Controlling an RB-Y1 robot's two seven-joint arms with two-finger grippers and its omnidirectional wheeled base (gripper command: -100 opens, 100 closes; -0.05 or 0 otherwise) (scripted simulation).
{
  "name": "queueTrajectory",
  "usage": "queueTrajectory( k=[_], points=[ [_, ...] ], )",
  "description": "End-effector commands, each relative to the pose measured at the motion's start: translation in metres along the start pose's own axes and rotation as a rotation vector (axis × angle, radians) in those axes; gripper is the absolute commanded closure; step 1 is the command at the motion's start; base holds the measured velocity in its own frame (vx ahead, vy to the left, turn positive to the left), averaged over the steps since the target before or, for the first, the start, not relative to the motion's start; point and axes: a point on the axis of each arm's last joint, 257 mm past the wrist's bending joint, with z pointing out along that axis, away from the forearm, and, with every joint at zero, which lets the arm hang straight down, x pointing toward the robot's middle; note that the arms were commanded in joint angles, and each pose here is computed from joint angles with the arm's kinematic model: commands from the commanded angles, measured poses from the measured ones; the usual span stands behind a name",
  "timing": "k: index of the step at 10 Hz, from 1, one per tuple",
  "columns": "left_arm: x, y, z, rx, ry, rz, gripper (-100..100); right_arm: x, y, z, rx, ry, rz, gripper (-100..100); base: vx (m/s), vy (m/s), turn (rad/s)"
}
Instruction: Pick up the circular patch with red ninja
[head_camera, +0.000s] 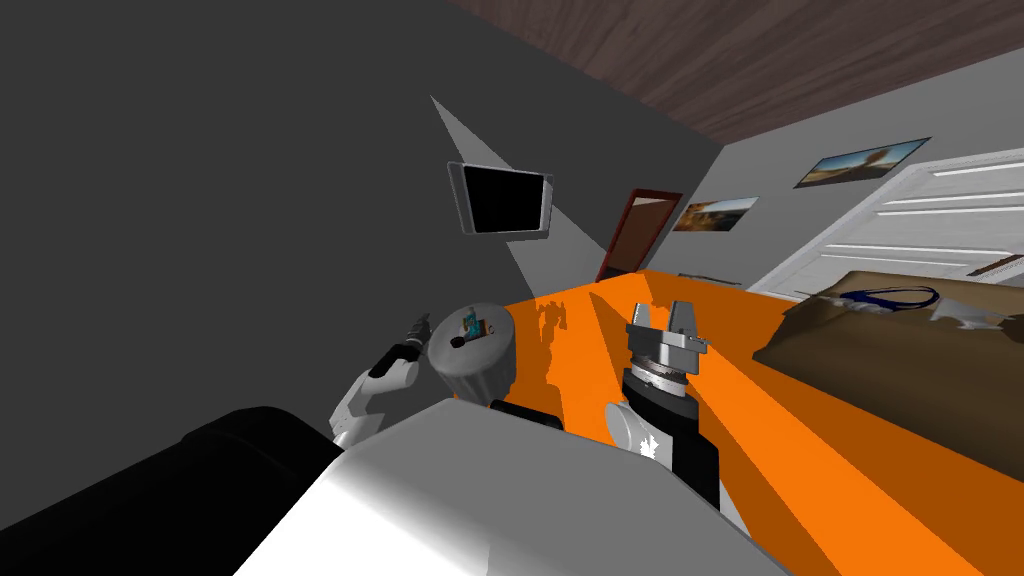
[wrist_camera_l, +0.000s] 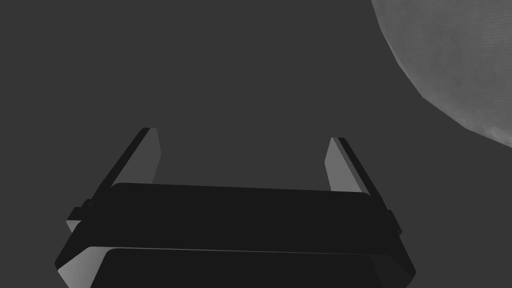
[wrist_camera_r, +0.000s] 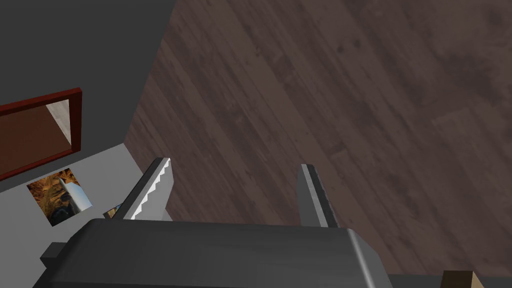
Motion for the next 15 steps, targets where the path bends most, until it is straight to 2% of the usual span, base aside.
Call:
queueTrajectory(
  k=[1, 3, 4, 6, 7, 8, 9, 11, 12, 14, 15],
  points=[
    [-0.023, 0.019, 0.004, -0.064, -0.035, -0.01, -100, 0.0, 0.0, 0.0, 0.0, 0.0, 0.0, 0, -0.011, -0.007, -0.218],
    [-0.023, 0.03, 0.003, -0.109, -0.033, -0.011, -100, 0.0, 0.0, 0.0, 0.0, 0.0, 0.0, 0, -0.006, 0.003, -0.081],
    [-0.046, 0.045, 0.003, -0.156, -0.068, -0.025, -100, 0.0, 0.0, 0.0, 0.0, 0.0, 0.0, 0, -0.01, -0.003, -0.242],
    [-0.045, 0.056, 0.001, -0.2, -0.066, -0.026, -100, 0.0, 0.0, 0.0, 0.0, 0.0, 0.0, 0, -0.005, 0.004, -0.063],
    [-0.068, 0.071, 0.0, -0.25, -0.102, -0.045, -100, 0.0, 0.0, 0.0, 0.0, 0.0, 0.0, 0, -0.006, -0.001, -0.227],
    [-0.068, 0.08, -0.003, -0.287, -0.1, -0.047, -100, 0.0, 0.0, 0.0, 0.0, 0.0, 0.0, 0, -0.014, 0.014, -0.124],
    [-0.09, 0.092, -0.006, -0.327, -0.136, -0.07, -100, 0.0, 0.0, 0.0, 0.0, 0.0, 0.0, 0, -0.006, 0.003, -0.259],
    [-0.089, 0.104, -0.01, -0.378, -0.133, -0.074, -100, 0.0, 0.0, 0.0, 0.0, 0.0, 0.0, 0, -0.004, 0.004, -0.079],
    [-0.111, 0.117, -0.016, -0.42, -0.168, -0.103, -100, 0.0, 0.0, 0.0, 0.0, 0.0, 0.0, 0, 0.002, 0.0, -0.263],
    [-0.109, 0.127, -0.02, -0.465, -0.165, -0.107, -100, 0.0, 0.0, 0.0, 0.0, 0.0, 0.0, 0, -0.006, 0.008, -0.059],
    [-0.129, 0.14, -0.028, -0.508, -0.199, -0.14, -100, 0.0, 0.0, 0.0, 0.0, 0.0, 0.0, 0, 0.001, 0.004, -0.234]
  ],
)
